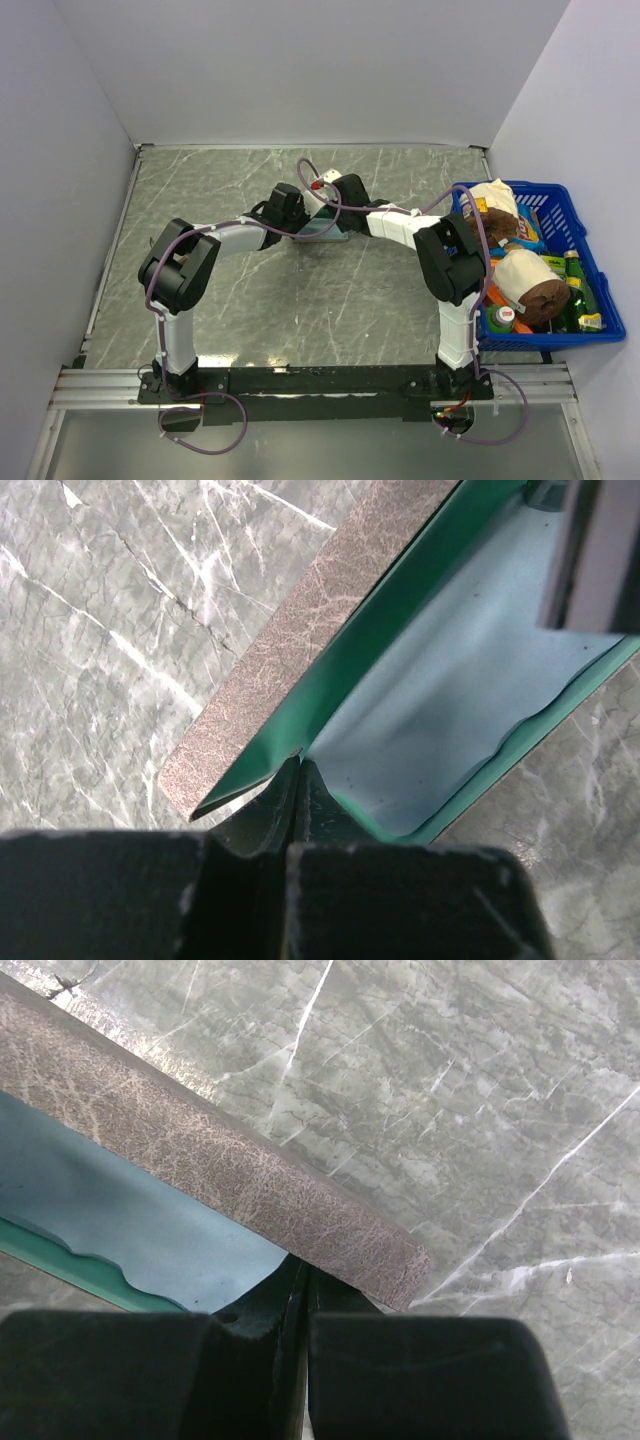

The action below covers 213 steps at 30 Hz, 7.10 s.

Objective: Organize the sunglasses
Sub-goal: Place the folded cleaning cloth at the center of the board, then pick up the sunglasses from the center of the board, then close the right temple of the sunglasses at the center of the board.

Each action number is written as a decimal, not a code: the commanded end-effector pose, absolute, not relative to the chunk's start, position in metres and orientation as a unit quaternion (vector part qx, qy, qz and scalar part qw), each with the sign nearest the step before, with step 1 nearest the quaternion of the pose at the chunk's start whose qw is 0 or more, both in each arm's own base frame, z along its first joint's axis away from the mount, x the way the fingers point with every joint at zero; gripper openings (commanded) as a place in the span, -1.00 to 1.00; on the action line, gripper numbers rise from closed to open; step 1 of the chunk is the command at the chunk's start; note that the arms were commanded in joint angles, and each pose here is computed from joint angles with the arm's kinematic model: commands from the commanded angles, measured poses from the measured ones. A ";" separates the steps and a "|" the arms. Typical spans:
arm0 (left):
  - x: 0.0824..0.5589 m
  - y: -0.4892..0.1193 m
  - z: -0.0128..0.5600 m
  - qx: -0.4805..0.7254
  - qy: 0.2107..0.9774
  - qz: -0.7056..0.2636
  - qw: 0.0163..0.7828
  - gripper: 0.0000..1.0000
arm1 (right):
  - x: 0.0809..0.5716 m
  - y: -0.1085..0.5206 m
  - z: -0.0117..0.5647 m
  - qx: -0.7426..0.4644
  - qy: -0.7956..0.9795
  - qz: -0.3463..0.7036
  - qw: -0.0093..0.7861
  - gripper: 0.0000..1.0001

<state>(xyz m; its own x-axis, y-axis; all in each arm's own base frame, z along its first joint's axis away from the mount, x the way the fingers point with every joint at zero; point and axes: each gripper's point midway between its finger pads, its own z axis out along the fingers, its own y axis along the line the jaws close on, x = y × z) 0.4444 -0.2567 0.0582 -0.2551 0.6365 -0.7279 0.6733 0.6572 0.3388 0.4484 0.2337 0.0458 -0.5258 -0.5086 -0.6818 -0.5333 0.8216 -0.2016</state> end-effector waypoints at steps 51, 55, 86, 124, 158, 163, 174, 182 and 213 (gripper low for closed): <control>0.377 -0.020 0.124 0.282 0.870 0.038 0.403 0.93 | 0.311 0.203 0.188 -0.439 0.809 0.092 0.381 1.00; 0.367 0.002 0.106 0.286 0.889 0.048 0.355 0.93 | 0.310 0.202 0.173 -0.444 0.815 0.088 0.362 1.00; 0.375 0.036 0.042 0.272 0.920 0.057 0.278 -0.84 | 0.306 0.208 0.162 -0.448 0.814 0.106 0.353 0.99; 0.210 -0.314 0.189 0.717 0.583 -0.226 0.309 -0.92 | 0.356 0.142 0.162 -0.308 0.870 0.078 0.376 0.99; 0.201 -0.372 0.173 0.740 0.567 -0.226 0.284 -0.92 | 0.271 0.242 0.139 -0.457 0.802 0.287 0.255 0.77; 0.200 -0.371 0.174 0.741 0.565 -0.226 0.285 -0.92 | 0.252 0.252 0.145 -0.478 0.780 0.329 0.234 0.75; 0.197 -0.370 0.171 0.742 0.564 -0.226 0.283 -0.92 | 0.229 0.260 0.165 -0.502 0.739 0.386 0.231 0.75; 0.191 -0.367 0.169 0.748 0.561 -0.226 0.275 -0.92 | 0.266 0.236 0.177 -0.472 0.775 0.305 0.290 0.80; 0.098 -0.415 0.147 0.809 0.493 -0.264 0.183 -0.92 | 0.323 0.191 0.186 -0.334 0.816 0.265 0.391 1.00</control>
